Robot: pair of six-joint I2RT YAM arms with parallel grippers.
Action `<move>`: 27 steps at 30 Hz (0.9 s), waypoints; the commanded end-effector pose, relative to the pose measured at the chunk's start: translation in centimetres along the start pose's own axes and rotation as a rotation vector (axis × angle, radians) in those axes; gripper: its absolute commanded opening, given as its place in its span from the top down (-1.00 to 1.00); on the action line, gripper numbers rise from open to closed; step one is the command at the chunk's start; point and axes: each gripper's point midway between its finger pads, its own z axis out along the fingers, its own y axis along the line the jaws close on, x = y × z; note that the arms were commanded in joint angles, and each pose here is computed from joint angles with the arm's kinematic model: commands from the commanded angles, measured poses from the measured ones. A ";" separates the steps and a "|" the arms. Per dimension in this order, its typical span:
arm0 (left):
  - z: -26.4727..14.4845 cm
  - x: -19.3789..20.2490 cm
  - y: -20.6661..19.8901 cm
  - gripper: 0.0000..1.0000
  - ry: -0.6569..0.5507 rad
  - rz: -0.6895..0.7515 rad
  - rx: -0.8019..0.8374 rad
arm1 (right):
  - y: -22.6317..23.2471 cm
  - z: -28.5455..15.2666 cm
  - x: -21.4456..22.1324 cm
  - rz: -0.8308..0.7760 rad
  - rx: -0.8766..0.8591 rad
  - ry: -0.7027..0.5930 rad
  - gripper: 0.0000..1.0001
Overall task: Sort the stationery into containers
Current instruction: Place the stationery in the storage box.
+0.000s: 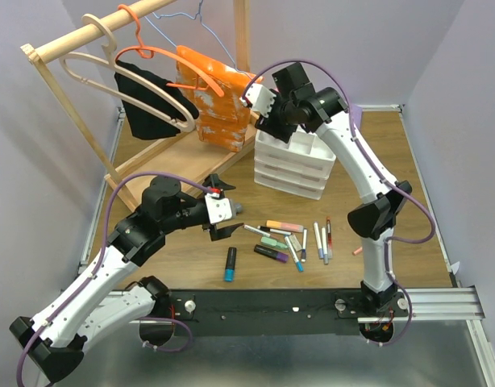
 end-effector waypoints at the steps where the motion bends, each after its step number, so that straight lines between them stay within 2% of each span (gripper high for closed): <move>1: 0.2 -0.4 0.0 -0.97 -0.026 -0.001 -0.004 | -0.1 0.5 0.5 -0.038 0.008 0.043 0.95; 2: 0.2 -0.4 0.1 -0.97 -0.028 -0.007 -0.005 | -0.1 0.8 0.5 -0.035 0.008 0.048 0.93; 4: 0.2 -0.4 0.1 -0.97 -0.030 -0.005 -0.006 | -0.1 1.0 0.6 -0.025 0.012 0.051 0.77; 5: 0.2 -0.3 0.0 -0.97 -0.027 -0.008 -0.006 | -0.3 1.1 0.4 -0.019 0.021 0.046 0.66; 6: 0.3 -0.2 0.0 -0.97 -0.026 -0.009 -0.006 | -0.3 1.0 0.3 -0.014 0.025 0.042 0.45; 12: 0.4 -0.1 -0.2 -0.97 -0.030 -0.016 -0.001 | -0.6 0.9 -0.3 -0.003 0.056 0.031 -0.06; 17: 0.4 -0.5 -0.4 -0.97 -0.044 -0.006 0.014 | -0.5 0.2 -0.4 0.016 0.062 0.028 -0.27; 18: 0.4 -0.4 -0.3 -0.97 -0.044 -0.006 0.012 | -0.5 0.0 -0.6 0.021 0.064 0.024 -0.37; 20: 0.4 -0.5 -0.4 -0.97 -0.045 -0.005 0.015 | -0.4 -0.3 -0.6 0.034 0.067 0.020 -0.40; 24: 0.5 -0.7 -0.5 -0.97 -0.051 -0.007 0.024 | -0.3 -0.8 -0.7 0.063 0.066 0.012 -0.65; 27: 0.5 -0.9 -0.4 -0.97 -0.058 -0.006 0.025 | -0.1 -1.2 -0.8 0.087 0.065 0.002 -0.71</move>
